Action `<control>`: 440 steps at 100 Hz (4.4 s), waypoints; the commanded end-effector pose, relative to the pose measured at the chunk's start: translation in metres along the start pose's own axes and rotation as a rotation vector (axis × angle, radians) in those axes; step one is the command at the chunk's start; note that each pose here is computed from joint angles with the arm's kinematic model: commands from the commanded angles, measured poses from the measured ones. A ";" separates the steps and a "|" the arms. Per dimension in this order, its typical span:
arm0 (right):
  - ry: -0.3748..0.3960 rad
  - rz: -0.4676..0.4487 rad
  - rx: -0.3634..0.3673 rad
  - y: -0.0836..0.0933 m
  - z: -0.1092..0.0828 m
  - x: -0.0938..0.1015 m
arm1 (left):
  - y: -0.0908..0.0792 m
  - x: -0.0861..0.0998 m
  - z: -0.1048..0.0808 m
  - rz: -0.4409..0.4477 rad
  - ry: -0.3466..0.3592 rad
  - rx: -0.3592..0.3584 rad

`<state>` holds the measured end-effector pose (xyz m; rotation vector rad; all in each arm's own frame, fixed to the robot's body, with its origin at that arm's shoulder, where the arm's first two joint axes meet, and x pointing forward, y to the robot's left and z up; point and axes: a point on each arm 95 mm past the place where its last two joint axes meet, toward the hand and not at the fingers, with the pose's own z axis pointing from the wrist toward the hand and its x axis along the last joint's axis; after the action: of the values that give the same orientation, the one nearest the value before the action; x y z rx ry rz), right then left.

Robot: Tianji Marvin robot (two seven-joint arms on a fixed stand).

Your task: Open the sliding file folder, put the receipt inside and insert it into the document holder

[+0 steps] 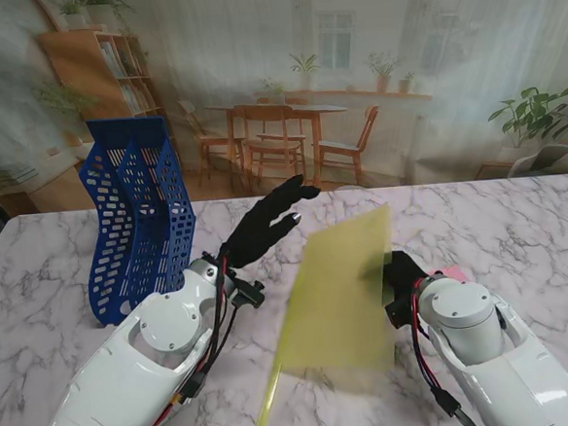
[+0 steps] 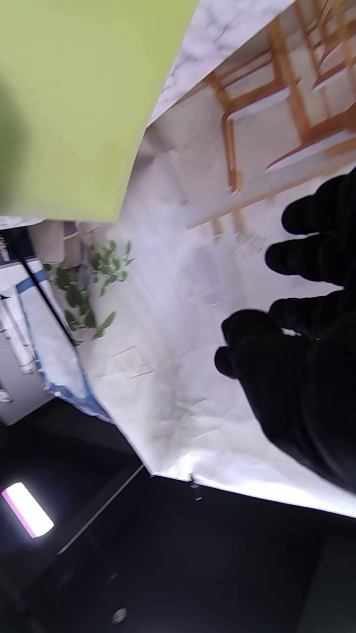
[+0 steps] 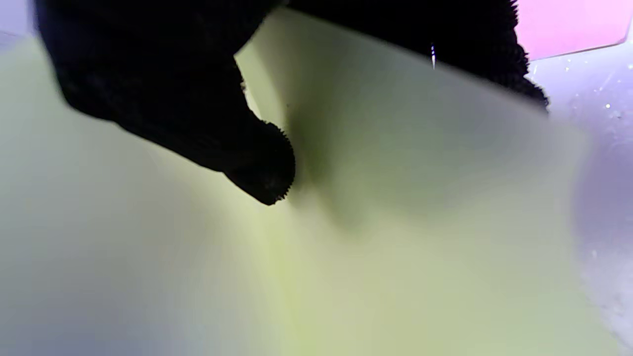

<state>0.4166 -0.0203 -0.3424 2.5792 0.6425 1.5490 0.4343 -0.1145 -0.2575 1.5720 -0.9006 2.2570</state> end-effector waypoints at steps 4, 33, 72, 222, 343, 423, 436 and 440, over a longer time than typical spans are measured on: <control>-0.022 0.009 0.015 -0.004 0.004 -0.004 | 0.008 0.009 0.017 0.049 0.027 -0.093; -0.014 0.017 0.038 -0.007 0.002 -0.004 | 0.036 0.003 0.042 0.320 0.022 -0.358; 0.005 0.010 0.058 -0.010 -0.002 0.000 | 0.055 -0.012 0.062 0.407 -0.039 -0.477; 0.002 0.024 0.077 -0.011 -0.003 -0.001 | 0.014 -0.030 0.053 0.915 -0.045 -0.603; -0.001 0.049 0.090 -0.014 -0.006 0.002 | 0.027 -0.047 0.061 0.978 0.038 -0.623; -0.018 0.018 0.088 -0.021 -0.007 -0.012 | -0.002 -0.041 0.036 1.040 0.100 -0.497; -0.013 -0.013 0.060 -0.019 -0.009 -0.017 | -0.004 -0.036 0.037 1.042 0.115 -0.504; -0.006 -0.018 0.048 -0.018 -0.011 -0.017 | -0.004 -0.034 0.038 1.045 0.121 -0.510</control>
<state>0.3997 -0.0100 -0.3524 2.6172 0.7164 1.5433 0.4782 -0.1290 -0.2848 0.8057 -2.3952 2.2839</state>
